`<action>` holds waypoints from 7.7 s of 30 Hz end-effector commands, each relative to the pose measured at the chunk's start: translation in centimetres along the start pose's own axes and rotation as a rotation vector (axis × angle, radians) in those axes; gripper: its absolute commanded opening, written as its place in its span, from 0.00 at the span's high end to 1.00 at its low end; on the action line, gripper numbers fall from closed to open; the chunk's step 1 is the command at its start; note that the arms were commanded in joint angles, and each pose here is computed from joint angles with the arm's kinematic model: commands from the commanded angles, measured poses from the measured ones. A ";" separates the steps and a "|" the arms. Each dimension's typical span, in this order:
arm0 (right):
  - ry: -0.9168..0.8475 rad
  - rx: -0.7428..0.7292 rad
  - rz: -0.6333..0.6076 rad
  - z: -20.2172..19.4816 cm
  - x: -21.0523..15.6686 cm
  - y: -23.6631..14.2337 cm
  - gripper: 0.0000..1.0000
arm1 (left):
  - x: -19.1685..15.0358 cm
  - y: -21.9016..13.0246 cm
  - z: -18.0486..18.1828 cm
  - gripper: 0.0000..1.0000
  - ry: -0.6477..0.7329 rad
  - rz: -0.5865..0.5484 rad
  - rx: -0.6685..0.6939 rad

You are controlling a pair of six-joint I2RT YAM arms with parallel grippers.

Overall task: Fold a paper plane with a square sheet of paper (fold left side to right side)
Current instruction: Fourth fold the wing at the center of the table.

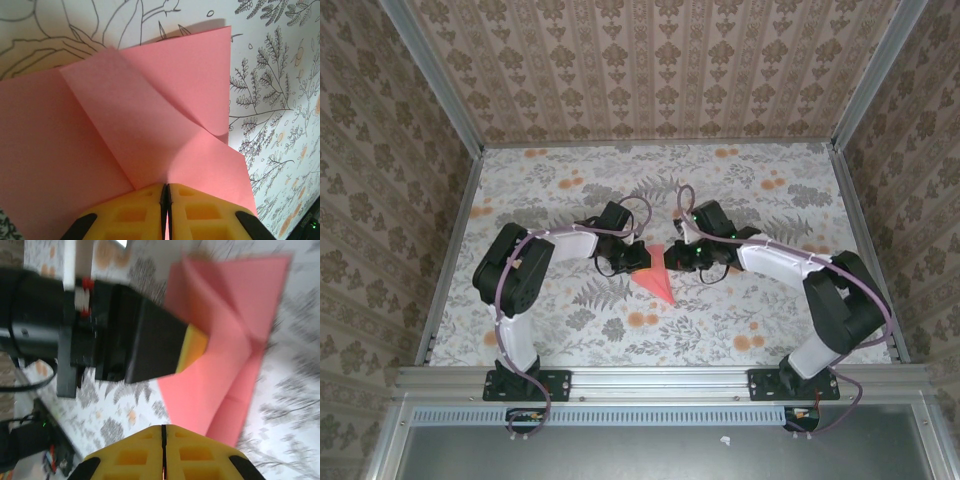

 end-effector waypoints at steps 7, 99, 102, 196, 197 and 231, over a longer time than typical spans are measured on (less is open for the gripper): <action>0.063 0.057 0.145 0.0 -3.3 3.5 0.92 | -0.6 0.9 3.6 0.88 -0.033 0.014 0.118; 0.068 -0.095 0.209 -2.9 -5.4 4.0 0.91 | -0.1 0.5 3.1 0.91 -0.015 -0.008 0.136; 0.063 -0.133 0.245 -3.7 -6.5 3.8 0.91 | 0.0 0.4 3.0 0.91 -0.010 -0.009 0.135; 0.061 -0.327 0.472 -7.0 -11.4 3.4 1.00 | 8.0 -1.1 3.8 0.93 0.016 -0.115 0.044; 0.062 -0.326 0.472 -7.0 -11.5 3.4 1.00 | 8.4 -1.3 4.0 0.93 0.013 -0.120 0.043; -0.107 -0.257 -0.114 -3.3 -0.3 -2.5 0.40 | 2.8 -10.3 -0.4 0.55 0.041 -0.262 -0.106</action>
Point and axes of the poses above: each hand's point on the last joint's axis, 136 mm out from that joint toward the fingers, its own y axis out along the fingers, its own z axis along the line the jaws close on, x = y × z, the point moved 2 cm from there along -y, back along the fingers, and after that the axes turned 15 degrees about -y, right-handed, at the moved point
